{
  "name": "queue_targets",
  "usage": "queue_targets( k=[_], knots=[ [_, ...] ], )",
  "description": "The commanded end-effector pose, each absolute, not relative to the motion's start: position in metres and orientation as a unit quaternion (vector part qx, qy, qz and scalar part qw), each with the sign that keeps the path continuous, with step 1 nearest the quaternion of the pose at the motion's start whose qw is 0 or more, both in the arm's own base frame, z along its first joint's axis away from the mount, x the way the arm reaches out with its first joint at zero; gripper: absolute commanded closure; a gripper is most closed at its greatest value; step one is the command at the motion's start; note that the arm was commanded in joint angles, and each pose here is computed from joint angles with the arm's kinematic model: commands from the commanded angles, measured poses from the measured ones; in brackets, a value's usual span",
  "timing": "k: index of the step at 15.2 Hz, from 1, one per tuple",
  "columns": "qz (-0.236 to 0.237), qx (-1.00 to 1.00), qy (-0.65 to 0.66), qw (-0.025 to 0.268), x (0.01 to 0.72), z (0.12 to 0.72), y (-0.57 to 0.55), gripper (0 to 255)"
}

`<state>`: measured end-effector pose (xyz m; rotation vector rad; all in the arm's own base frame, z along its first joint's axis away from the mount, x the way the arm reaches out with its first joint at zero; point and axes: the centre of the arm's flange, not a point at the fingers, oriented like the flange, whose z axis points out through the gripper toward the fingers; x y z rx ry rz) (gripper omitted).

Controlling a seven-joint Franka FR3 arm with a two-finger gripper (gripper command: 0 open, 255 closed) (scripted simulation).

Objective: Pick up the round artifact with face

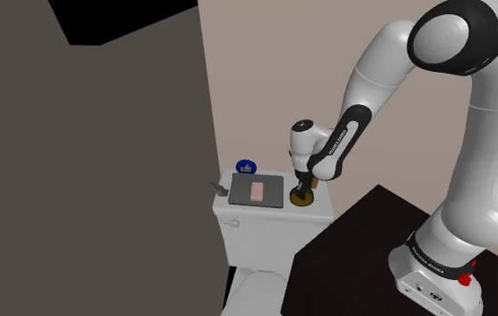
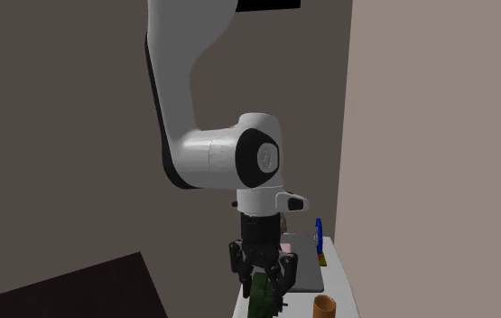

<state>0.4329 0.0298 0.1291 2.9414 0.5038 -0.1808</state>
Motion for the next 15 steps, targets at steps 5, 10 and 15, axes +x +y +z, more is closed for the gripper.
queue_targets(
  k=[5, 10, 15],
  knots=[
    [-0.061, 0.981, 0.168, 0.076, 0.433, 0.143, 0.03, 255],
    [-0.061, 0.981, 0.168, 0.076, 0.433, 0.17, 0.03, 255],
    [-0.061, 0.981, 0.168, 0.076, 0.433, 0.196, 0.03, 255]
  ],
)
